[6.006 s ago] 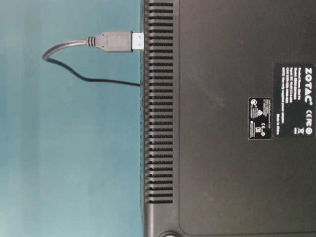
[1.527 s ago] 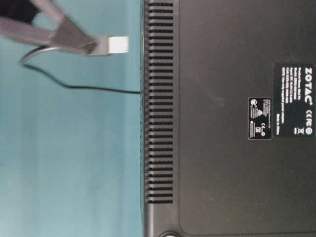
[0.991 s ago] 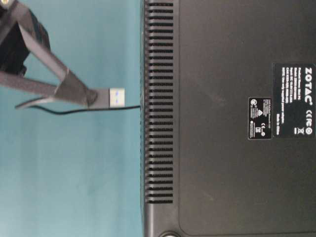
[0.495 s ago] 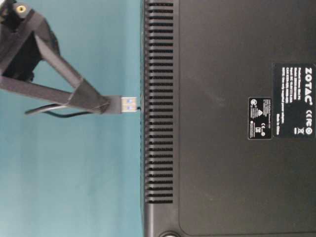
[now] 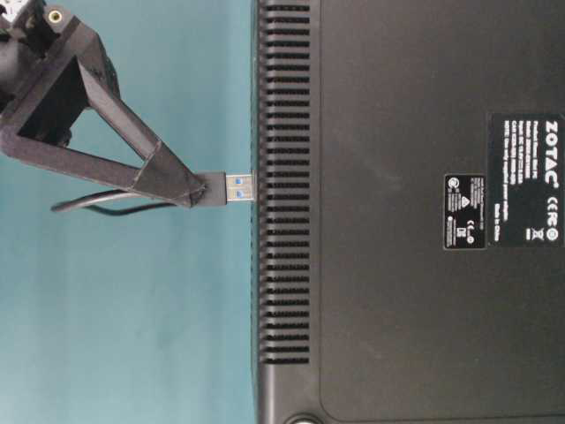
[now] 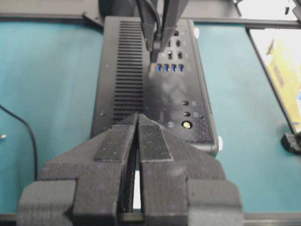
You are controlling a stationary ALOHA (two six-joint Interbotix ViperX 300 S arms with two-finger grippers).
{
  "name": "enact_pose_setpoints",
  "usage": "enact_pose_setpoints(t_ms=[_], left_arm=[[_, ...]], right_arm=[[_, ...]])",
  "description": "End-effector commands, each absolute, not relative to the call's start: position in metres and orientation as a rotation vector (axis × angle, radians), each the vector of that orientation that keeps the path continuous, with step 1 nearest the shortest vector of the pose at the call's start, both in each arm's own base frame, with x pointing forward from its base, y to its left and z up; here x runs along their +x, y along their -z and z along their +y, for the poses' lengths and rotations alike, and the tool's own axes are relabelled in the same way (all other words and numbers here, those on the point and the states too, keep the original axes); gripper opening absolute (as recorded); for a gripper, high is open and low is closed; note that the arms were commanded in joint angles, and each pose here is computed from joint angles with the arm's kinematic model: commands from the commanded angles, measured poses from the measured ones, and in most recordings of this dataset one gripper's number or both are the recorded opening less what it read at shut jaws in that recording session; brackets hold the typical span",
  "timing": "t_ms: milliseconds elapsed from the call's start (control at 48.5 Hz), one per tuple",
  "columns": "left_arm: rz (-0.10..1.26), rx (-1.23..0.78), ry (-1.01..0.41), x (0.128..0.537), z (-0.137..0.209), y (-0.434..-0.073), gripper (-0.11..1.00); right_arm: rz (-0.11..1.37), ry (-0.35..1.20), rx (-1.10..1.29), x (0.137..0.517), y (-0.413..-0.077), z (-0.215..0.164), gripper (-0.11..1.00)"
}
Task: Insert the USB into the PC box with both arms.
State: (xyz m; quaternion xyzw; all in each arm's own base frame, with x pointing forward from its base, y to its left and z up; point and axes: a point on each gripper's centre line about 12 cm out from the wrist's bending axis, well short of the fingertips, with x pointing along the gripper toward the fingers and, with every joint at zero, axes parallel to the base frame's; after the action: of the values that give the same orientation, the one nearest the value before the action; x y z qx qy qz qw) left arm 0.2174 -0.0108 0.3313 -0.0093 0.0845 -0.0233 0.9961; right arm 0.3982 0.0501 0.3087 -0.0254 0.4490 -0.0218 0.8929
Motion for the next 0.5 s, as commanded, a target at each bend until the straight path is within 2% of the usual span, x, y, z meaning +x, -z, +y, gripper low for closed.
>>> enact_pose_setpoints(t_ms=[0,475], left_arm=[[0.132,-0.016,0.049,0.2185,-0.0111,-0.3442,0.00],[0.140,-0.016,0.048,0.2191,-0.0112,-0.3416,0.00]], right_arm=[[0.932,0.045,-0.040,0.3957,-0.3108,0.0529,0.10],[0.938,0.038,-0.037,0.3950,-0.3093,0.0563,0.10]])
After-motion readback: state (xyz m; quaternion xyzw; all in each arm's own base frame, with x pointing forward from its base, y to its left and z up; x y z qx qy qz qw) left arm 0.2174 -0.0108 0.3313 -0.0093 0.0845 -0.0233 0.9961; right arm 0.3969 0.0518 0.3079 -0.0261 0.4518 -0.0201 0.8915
